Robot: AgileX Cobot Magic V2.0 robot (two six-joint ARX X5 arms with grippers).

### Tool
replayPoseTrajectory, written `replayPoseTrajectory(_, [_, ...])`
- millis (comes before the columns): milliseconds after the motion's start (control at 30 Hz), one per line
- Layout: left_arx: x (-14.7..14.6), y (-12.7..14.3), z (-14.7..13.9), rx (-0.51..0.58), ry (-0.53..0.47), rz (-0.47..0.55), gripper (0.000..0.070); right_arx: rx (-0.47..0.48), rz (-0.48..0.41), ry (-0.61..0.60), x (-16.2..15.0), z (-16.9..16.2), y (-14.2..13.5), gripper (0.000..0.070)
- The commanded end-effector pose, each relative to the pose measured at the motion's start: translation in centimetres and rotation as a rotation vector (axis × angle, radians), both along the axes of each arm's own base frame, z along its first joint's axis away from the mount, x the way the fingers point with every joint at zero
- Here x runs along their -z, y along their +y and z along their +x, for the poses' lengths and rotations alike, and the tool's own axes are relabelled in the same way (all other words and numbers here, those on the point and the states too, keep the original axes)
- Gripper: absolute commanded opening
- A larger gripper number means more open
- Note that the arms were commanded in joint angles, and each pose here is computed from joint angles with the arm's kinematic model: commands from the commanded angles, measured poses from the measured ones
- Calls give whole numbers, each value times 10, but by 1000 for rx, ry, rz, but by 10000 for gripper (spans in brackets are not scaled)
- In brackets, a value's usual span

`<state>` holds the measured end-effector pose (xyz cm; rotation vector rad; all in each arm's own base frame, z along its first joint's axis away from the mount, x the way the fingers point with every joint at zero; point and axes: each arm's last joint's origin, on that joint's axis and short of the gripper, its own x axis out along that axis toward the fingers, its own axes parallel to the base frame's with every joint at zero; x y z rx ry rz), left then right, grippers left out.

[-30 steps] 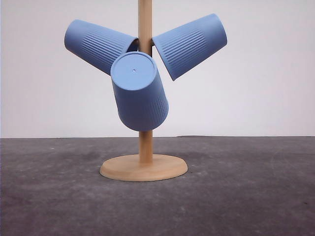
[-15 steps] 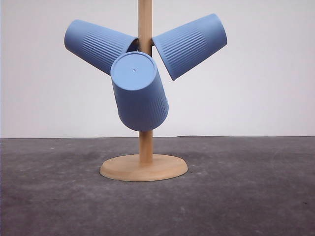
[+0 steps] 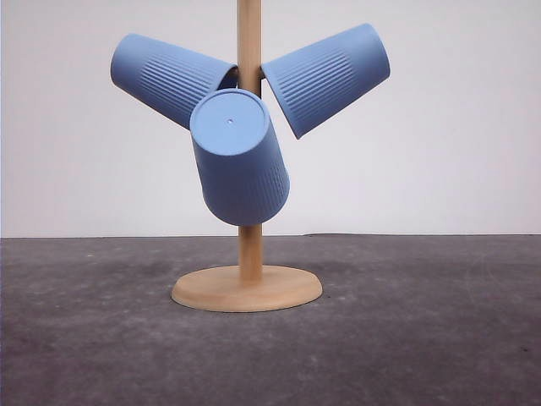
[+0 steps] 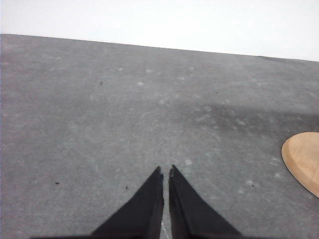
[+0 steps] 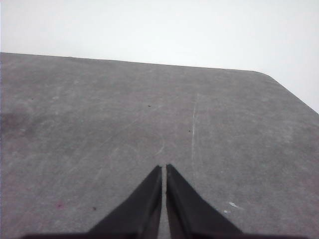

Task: Place three cups

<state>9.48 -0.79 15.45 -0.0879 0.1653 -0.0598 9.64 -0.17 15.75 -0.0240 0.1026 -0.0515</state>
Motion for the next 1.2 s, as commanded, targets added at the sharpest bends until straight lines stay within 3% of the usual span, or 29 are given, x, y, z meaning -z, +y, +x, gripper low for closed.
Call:
replayPoseTrajectory(0, [5, 0, 1, -3, 16, 1, 0, 3, 11, -7, 0, 0, 0, 13])
replayPoseTrajectory(1167, [5, 0, 1, -3, 16, 1, 0, 3, 11, -7, 0, 0, 0, 13])
